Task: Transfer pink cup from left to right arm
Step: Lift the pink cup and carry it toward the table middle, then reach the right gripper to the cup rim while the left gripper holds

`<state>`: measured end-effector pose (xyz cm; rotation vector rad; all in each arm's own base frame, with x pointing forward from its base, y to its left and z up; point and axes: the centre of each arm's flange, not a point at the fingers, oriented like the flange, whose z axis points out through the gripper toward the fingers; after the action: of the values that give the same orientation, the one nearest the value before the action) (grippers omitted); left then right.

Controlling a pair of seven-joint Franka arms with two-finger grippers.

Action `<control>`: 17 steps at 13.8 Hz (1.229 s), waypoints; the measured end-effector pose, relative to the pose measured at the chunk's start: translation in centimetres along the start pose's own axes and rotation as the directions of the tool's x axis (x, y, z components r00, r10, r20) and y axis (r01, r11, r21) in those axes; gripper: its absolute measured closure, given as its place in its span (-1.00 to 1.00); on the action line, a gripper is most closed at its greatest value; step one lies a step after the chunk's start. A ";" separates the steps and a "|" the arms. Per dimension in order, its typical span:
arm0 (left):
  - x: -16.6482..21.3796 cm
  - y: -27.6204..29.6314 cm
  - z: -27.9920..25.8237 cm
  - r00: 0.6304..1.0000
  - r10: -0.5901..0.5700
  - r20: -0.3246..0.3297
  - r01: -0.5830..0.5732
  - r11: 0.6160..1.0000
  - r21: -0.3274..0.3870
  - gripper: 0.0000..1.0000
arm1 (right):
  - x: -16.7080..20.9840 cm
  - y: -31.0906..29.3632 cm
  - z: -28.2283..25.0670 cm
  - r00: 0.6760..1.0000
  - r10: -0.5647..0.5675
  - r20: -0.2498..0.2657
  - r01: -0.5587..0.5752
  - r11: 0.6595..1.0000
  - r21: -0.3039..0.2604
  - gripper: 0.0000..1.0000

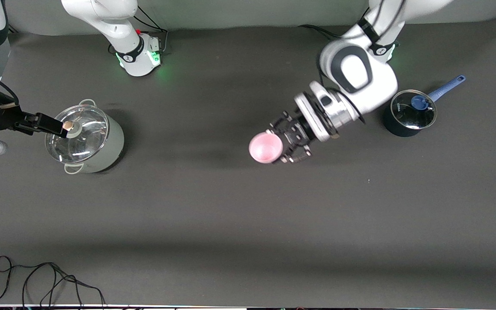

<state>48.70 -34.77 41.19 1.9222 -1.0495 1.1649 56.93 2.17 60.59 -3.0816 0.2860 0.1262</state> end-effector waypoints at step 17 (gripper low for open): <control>4.5 7.4 1.7 0.996 -0.091 0.014 0.090 0.995 0.033 -0.29 | -7.8 -25.5 -4.2 0.597 0.770 0.223 -0.799 0.546 0.254 -0.93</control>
<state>44.15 -40.94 45.50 1.9851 -0.9465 1.1243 54.33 28.42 66.37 -2.3483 1.5086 0.2065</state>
